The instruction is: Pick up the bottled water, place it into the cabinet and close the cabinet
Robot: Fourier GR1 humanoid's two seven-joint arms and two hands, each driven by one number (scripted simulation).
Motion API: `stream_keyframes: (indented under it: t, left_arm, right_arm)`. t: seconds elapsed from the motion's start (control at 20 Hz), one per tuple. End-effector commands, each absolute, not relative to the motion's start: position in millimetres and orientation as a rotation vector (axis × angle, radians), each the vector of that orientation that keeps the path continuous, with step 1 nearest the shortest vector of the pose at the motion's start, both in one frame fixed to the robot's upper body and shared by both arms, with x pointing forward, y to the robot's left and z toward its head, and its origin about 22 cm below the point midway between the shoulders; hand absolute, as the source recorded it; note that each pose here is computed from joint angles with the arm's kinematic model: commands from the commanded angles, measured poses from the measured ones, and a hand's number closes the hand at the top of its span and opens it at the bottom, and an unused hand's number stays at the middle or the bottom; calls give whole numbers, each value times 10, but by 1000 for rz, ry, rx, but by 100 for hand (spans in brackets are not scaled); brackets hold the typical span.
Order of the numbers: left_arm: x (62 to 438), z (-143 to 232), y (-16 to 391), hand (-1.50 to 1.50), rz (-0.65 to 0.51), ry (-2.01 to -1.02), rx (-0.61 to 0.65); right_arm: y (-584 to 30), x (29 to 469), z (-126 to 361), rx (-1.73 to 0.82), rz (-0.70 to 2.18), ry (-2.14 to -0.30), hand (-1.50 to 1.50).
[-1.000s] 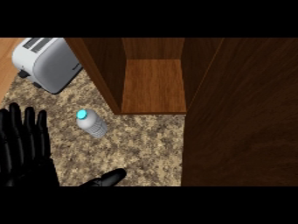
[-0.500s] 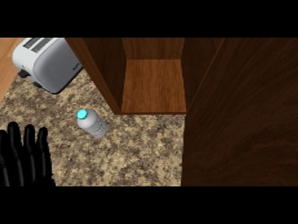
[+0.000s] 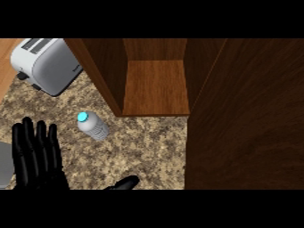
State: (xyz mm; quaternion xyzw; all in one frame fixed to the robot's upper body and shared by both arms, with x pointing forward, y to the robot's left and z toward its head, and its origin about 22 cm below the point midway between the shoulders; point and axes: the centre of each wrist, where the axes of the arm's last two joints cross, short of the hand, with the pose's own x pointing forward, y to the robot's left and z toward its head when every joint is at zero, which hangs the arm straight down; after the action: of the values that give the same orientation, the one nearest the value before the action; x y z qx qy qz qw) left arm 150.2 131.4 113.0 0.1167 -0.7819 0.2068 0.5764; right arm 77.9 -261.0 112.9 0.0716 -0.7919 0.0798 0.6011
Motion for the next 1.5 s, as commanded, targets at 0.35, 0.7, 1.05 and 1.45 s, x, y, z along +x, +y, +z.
stream_keyframes:
  t: [0.35,0.7,1.05,1.45]
  left_arm:
    - [1703,868,1746,-150,592,-1736,263]
    - [1923,204,1859,-150,570,-1655,316]
    - [2057,-326,2120,-150,552,-1613,298]
    - [2196,-710,2173,-150,574,-1603,314]
  right_arm:
    - [-2604,417,1479,218,195,-1892,-150]
    - [-2639,334,1304,207,181,-1906,-150]
    - [-2625,219,1444,218,197,-1896,-150]
    - [-2713,125,1460,213,222,-1884,-150]
